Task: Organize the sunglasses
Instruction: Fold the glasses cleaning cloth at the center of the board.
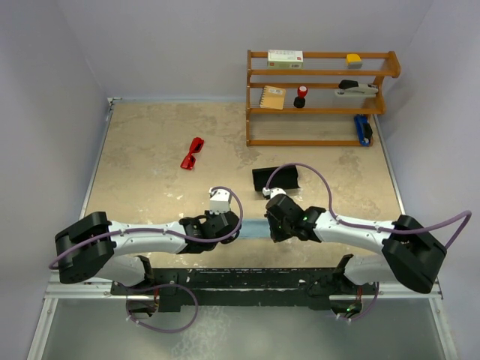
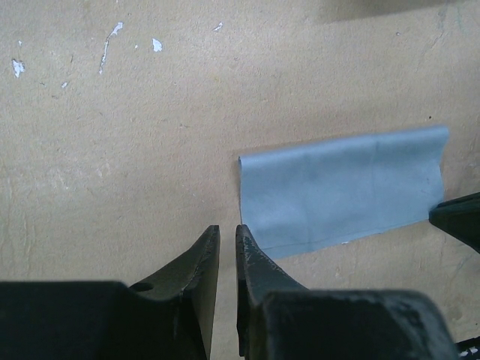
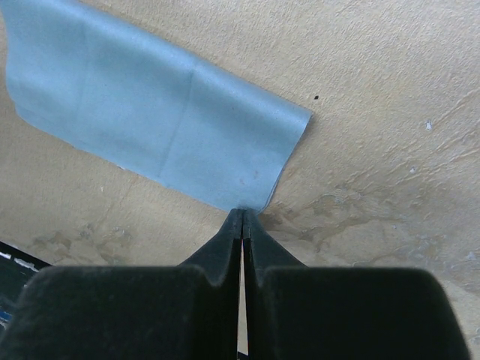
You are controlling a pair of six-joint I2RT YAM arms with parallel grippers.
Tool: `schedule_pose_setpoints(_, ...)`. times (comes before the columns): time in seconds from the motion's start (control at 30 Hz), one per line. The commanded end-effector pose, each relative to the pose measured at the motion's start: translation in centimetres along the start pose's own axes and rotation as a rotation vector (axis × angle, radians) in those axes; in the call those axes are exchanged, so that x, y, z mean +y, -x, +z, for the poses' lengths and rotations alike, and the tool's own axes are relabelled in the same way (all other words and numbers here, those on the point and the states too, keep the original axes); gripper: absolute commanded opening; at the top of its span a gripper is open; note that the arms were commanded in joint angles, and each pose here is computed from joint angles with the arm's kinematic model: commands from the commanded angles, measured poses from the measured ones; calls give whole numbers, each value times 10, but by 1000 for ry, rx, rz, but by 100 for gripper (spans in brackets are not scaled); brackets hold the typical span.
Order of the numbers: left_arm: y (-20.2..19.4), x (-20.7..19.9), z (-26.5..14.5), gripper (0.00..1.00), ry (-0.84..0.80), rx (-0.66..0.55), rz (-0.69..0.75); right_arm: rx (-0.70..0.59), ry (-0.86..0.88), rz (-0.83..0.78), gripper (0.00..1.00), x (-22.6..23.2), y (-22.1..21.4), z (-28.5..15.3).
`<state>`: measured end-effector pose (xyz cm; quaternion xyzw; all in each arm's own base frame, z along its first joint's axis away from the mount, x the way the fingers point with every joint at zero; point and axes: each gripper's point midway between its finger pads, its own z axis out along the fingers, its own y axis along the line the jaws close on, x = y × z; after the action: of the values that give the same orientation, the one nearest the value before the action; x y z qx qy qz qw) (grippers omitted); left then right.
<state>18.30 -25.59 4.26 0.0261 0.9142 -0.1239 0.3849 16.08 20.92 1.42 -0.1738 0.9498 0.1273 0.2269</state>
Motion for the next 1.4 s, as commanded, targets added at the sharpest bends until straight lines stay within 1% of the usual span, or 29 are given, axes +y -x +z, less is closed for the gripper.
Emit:
schedule_pose_setpoints(0.0,5,-10,0,12,-31,-22,-45,13,-32,0,0,-7,-6,-3)
schedule_pose_setpoints(0.07,4,-12,1,11,-35,-19,-46,-8,-24,-2,0,-4,2,-5)
schedule_pose_setpoints(0.17,3,-18,2,5,-58,-15,-49,-42,-20,-3,0,0,14,-9)
schedule_pose_setpoints(0.23,3,-19,3,4,-62,-15,-51,-57,-10,-5,0,4,21,-11)
schedule_pose_setpoints(0.43,-5,-23,5,3,-83,9,-69,-84,17,-10,0,17,40,-9)
schedule_pose_setpoints(0.57,-4,-23,5,3,-82,-1,-76,-88,34,-10,0,22,43,-5)
schedule_pose_setpoints(0.83,-11,-23,14,3,-72,3,-79,-65,29,-10,0,20,35,3)
schedule_pose_setpoints(1.03,-16,-23,16,3,-75,18,-77,-6,11,-16,0,12,17,4)
schedule_pose_setpoints(1.23,-21,-28,14,0,-97,36,-79,16,-5,-7,0,8,9,8)
schedule_pose_setpoints(1.37,-25,-30,12,0,-103,41,-77,20,-9,-2,0,8,8,10)
